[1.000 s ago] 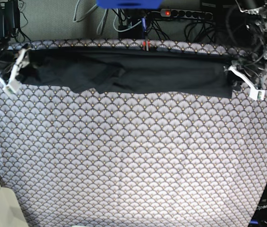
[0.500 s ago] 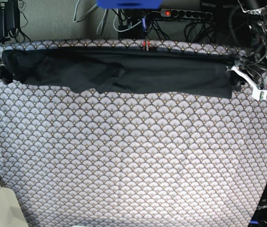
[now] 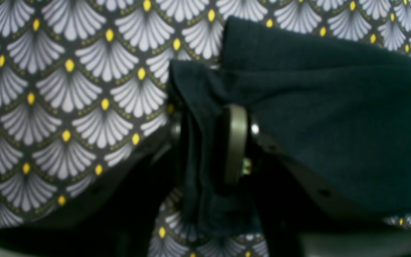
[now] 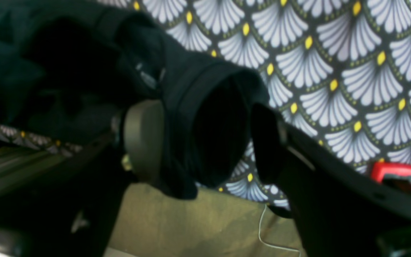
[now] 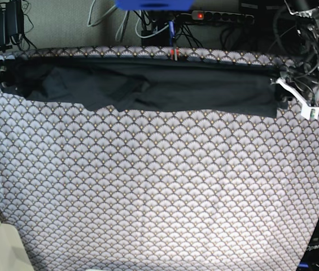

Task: Fold the T-shirt properly
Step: 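Lay the folded flap down and move the right gripper to the shirt end, then regrasp the shirt end with the right gripper while the left holds its end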

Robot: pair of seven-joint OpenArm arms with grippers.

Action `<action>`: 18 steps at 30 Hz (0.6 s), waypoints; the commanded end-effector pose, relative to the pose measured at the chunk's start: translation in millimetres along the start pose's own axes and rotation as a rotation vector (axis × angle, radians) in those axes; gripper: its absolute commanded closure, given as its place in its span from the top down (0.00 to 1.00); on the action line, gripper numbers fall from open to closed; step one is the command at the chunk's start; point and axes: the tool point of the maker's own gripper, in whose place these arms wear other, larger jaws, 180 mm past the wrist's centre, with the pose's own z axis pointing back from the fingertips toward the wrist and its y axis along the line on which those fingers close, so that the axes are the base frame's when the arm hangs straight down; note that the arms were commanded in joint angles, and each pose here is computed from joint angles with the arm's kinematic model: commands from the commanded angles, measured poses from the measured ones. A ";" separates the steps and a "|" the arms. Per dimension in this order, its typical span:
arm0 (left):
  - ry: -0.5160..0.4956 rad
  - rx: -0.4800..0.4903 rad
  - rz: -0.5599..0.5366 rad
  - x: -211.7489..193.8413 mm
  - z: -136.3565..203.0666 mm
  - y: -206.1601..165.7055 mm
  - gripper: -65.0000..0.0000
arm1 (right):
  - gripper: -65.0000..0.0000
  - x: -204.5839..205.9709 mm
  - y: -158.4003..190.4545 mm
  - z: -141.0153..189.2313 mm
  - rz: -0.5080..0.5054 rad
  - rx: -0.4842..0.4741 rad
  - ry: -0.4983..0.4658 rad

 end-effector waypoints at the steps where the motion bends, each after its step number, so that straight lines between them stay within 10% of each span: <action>1: -0.033 0.002 -0.020 12.8 4.3 2.6 0.24 | 0.62 15.6 -5.9 9.2 0.020 -0.010 -0.038; 10: -0.076 0.002 -0.047 28.1 9.7 -3.4 0.24 | 0.62 27.7 -2.0 10.4 0.043 -0.007 -0.062; 18: -0.114 -0.032 -0.110 55.9 29.1 -26.8 0.24 | 0.62 81.7 60.5 27.6 0.283 0.034 -0.168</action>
